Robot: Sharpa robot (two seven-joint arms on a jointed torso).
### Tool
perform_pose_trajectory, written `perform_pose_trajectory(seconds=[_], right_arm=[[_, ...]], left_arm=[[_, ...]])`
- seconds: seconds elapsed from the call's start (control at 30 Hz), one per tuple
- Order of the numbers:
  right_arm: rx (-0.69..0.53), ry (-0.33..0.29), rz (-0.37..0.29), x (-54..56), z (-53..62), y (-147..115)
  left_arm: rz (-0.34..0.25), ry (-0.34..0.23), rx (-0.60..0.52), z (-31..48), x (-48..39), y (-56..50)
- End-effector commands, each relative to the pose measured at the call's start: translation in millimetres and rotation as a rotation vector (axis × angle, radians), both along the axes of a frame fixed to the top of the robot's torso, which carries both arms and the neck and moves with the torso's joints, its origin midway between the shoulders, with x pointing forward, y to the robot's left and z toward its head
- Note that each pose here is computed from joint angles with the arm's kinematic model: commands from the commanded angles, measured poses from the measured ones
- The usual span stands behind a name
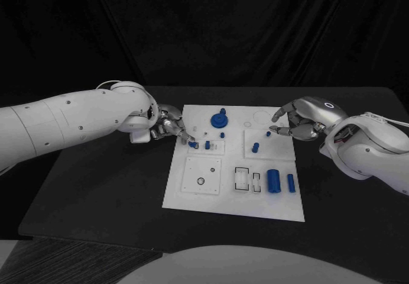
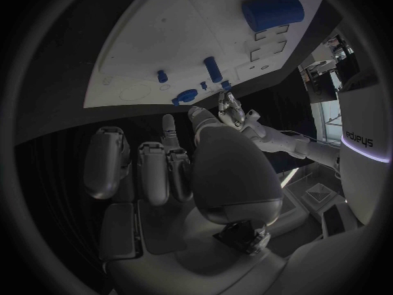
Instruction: Assemble the parts on the task board
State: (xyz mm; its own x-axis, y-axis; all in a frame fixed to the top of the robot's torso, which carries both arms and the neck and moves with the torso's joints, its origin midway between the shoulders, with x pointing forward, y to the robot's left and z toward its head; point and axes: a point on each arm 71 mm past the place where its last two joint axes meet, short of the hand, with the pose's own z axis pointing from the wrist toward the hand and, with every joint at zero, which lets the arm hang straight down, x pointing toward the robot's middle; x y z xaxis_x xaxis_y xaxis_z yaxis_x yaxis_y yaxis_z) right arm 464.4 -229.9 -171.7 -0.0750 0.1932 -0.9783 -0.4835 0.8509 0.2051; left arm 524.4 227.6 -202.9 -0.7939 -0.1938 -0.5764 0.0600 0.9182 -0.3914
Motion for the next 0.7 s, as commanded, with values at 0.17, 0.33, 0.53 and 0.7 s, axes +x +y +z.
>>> perform_pose_trajectory(seconds=[0.17, 0.33, 0.53, 0.7], right_arm=[[-0.007, 0.005, -0.008, 0.9, -0.6, -0.1], [-0.009, 0.006, -0.009, 1.3, -0.9, -0.5], [-0.010, 0.007, -0.012, 1.5, -1.0, -1.4], [-0.011, 0.008, -0.013, 1.5, -1.1, -1.6]], left_arm=[[-0.030, 0.034, -0.028, -5.2, -3.5, -5.2], [-0.031, 0.039, -0.028, -7.6, -3.6, -5.9], [-0.023, 0.032, -0.033, -9.0, -1.5, -5.3], [-0.020, 0.028, -0.037, -9.6, 0.1, -4.7]])
